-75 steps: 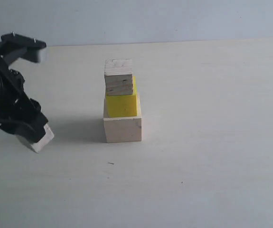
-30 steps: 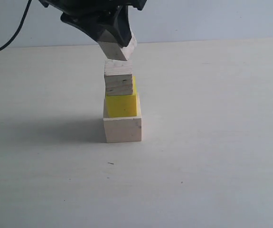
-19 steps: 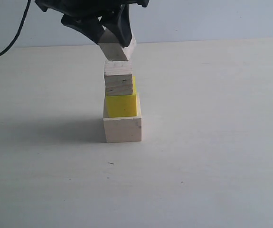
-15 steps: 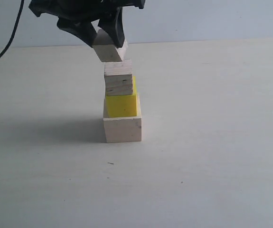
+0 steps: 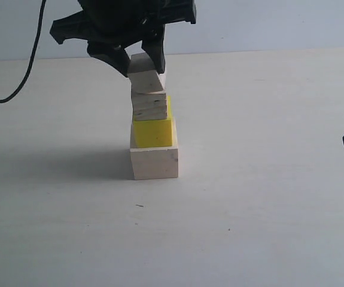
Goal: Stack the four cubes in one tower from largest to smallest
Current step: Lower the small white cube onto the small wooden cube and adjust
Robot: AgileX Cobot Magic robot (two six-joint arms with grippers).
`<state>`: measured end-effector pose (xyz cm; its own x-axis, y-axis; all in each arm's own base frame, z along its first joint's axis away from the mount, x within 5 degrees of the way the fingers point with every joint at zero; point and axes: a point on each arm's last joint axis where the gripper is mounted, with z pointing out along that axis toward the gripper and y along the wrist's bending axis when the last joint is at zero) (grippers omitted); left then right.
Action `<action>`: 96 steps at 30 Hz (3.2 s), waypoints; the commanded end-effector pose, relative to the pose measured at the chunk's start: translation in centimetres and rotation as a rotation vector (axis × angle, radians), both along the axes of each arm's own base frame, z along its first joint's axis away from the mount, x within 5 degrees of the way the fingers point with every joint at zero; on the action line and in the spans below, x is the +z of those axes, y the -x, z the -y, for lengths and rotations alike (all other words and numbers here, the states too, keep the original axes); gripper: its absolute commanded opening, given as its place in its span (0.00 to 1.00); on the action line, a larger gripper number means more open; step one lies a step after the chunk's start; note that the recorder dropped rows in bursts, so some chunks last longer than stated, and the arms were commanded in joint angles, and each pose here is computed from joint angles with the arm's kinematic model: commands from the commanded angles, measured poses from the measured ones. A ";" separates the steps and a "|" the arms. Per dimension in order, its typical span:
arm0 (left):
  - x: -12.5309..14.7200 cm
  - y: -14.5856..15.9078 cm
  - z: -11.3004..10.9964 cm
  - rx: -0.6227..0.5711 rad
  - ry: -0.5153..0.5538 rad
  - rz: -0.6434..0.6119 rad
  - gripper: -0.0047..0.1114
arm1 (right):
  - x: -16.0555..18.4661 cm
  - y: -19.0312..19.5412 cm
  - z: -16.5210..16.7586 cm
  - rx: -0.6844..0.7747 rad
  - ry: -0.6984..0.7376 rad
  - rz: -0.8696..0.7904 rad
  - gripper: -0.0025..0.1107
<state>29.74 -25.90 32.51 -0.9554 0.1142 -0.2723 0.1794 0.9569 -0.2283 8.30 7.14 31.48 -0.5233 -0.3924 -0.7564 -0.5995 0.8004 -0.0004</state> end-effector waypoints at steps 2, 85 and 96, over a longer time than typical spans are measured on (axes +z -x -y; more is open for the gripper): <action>0.3 -0.2 -0.1 0.014 -0.019 0.032 0.04 | 0.0 0.0 0.0 0.005 -0.008 0.011 0.02; -0.2 0.5 0.6 -0.014 -0.103 0.087 0.04 | -0.1 0.0 0.0 0.006 -0.008 0.007 0.02; 1.8 0.8 0.7 0.004 -0.038 0.114 0.04 | -0.1 0.0 0.0 0.006 -0.008 0.007 0.02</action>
<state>29.31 -26.47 33.60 -0.9200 0.1386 -0.3667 0.2022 0.9691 -0.1410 8.30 7.14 31.48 -0.5233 -0.3924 -0.7564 -0.5995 0.8004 -0.0004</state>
